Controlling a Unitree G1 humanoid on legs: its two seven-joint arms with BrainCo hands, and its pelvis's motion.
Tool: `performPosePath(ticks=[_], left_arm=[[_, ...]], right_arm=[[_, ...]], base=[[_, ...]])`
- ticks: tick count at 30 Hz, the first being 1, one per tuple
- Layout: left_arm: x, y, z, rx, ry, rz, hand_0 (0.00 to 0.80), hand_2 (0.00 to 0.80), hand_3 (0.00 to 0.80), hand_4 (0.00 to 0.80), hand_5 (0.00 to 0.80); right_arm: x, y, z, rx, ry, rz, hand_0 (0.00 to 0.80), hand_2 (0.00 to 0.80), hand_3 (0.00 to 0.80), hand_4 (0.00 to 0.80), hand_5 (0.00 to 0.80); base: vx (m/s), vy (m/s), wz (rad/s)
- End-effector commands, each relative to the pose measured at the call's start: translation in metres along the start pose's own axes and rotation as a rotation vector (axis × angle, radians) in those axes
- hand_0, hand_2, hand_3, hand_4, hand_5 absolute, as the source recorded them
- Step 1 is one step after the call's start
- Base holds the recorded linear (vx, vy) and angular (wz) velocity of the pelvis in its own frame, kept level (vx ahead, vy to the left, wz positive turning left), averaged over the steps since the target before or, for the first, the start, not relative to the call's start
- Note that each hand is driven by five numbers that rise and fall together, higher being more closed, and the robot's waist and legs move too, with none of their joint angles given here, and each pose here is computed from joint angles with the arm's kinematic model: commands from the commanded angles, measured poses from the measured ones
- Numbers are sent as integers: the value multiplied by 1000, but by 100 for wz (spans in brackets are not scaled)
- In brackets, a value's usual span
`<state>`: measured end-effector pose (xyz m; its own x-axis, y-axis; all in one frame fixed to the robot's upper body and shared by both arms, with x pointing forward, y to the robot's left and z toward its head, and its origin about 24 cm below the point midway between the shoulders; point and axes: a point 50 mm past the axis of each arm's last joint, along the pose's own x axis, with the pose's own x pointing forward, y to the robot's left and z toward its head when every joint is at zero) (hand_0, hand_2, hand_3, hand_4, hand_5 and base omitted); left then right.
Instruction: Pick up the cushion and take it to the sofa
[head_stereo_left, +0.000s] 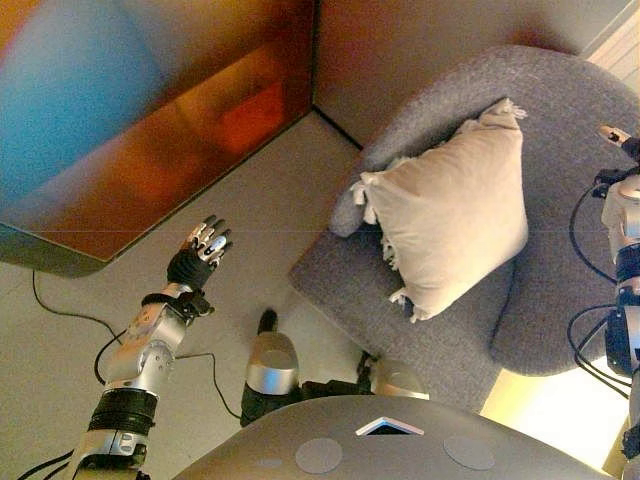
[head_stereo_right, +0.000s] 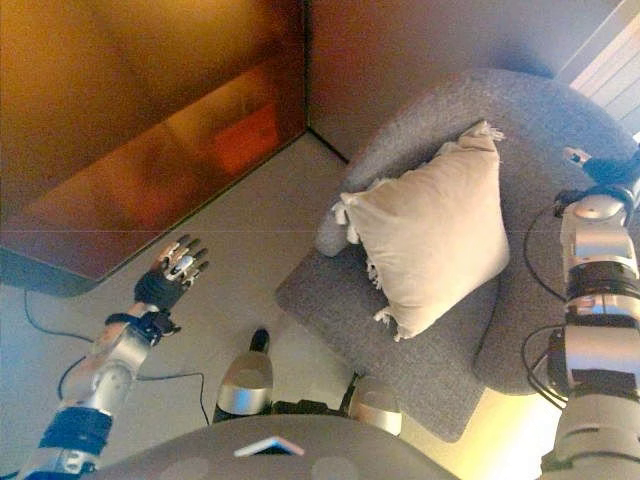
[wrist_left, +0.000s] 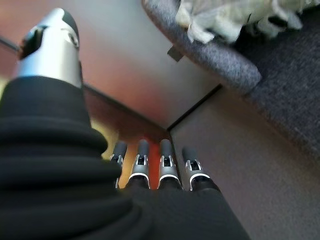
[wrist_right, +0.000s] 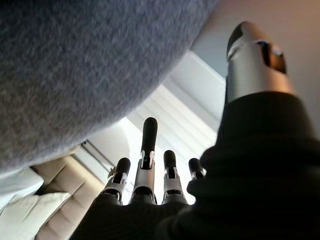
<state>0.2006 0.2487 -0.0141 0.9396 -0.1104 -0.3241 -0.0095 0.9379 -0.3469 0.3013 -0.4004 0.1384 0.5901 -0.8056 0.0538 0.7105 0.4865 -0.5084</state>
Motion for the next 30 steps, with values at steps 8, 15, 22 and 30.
performPosePath(ticks=[8, 15, 22, 30], left_arm=[[2, -16, 12, -30, -112, -68, 0, 0, 0, 0, 0], [2, -19, 1, -41, -151, -38, 0, 0, 0, 0, 0], [7, -27, 0, -62, -187, -42, 0, 0, 0, 0, 0], [10, -35, -4, -94, -230, -15, 0, 0, 0, 0, 0]], right_arm=[[-11, -4, 10, 357, -99, 152, 0, 0, 0, 0, 0], [-95, 68, -55, 842, 61, 651, 0, 0, 0, 0, 0], [-155, 108, -99, 886, 260, 801, 0, 0, 0, 0, 0], [-219, 132, -115, 1098, 421, 912, 0, 0, 0, 0, 0]], base=[[-36, 41, -7], [-56, 36, -12], [-61, 54, -16], [-49, 38, -13]])
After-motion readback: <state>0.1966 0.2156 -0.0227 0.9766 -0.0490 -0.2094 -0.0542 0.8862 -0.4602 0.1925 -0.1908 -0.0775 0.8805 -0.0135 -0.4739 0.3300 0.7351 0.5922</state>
